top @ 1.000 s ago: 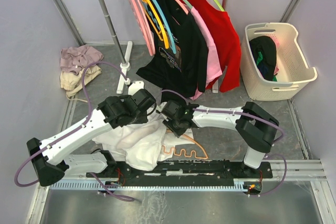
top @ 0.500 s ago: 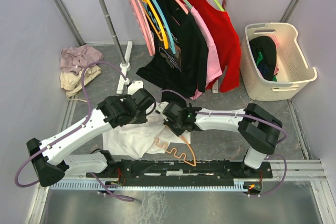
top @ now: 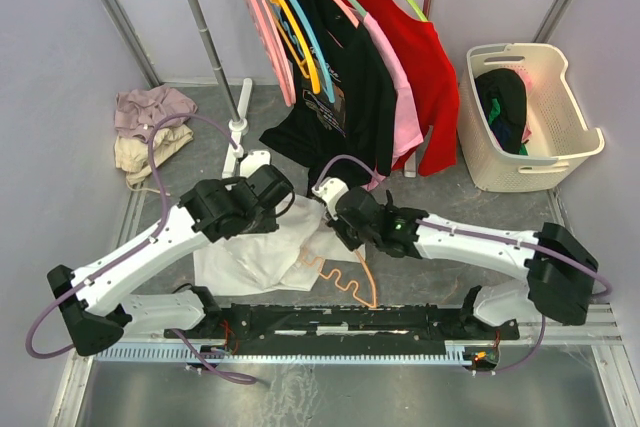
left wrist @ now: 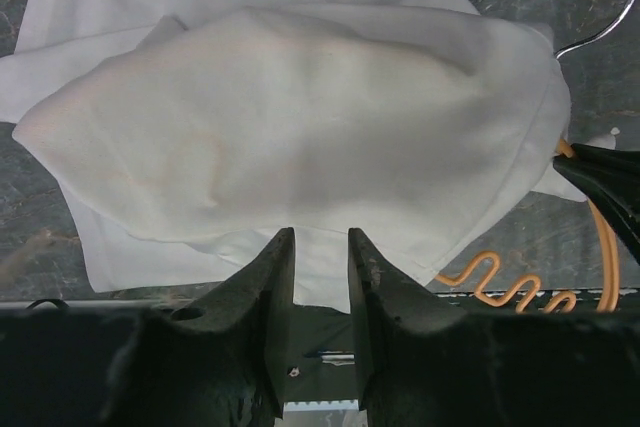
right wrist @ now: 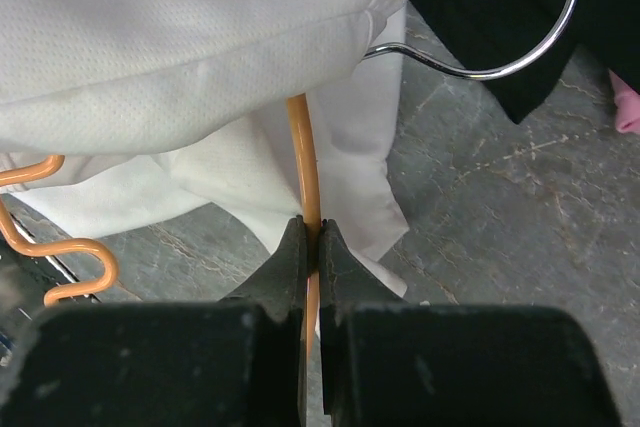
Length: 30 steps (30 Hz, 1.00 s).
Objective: Place the t-shirt on the hanger
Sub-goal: Pick up the hanger at the center of the board.
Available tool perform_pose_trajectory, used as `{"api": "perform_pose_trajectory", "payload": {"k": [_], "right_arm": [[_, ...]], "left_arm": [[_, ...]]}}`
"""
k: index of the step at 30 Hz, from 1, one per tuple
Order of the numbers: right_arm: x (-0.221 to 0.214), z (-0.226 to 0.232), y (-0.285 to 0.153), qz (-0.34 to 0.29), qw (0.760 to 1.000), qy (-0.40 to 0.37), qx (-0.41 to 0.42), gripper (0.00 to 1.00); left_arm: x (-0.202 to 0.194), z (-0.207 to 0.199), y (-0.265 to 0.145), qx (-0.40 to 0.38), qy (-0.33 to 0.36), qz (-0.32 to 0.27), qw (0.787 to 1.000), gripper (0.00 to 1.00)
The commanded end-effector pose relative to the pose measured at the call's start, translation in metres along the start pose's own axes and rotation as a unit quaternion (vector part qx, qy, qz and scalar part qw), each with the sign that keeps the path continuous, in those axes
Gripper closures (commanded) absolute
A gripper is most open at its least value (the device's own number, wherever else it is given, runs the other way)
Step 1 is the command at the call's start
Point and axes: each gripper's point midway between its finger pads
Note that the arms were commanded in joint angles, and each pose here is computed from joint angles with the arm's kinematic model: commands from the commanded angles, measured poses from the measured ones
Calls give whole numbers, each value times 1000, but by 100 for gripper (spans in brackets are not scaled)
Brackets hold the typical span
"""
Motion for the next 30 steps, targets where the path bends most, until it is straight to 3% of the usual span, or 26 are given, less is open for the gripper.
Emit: {"api": "perform_pose_trajectory", "payload": {"k": [1, 6, 10, 18, 30], "right_arm": [[33, -10, -17, -84, 995, 39, -23, 99], [36, -24, -45, -107, 991, 57, -51, 99], [33, -33, -67, -104, 990, 64, -68, 99], [22, -52, -102, -94, 987, 75, -108, 99], [47, -62, -144, -124, 981, 96, -113, 99]], "left_arm": [[26, 1, -21, -12, 9, -37, 999, 66], [36, 2, -39, -25, -4, -50, 998, 63], [35, 7, -48, -39, -22, -49, 998, 56], [35, 22, -67, -74, -64, -70, 993, 52], [-3, -16, -53, -238, -87, -36, 967, 47]]}}
Point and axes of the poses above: each gripper's point midway between its finger pads, its own y axis out along the fingers, its own z axis along the line the jaws close on, x = y × z, and after that the axes turned 10 degrees about -y, right-handed
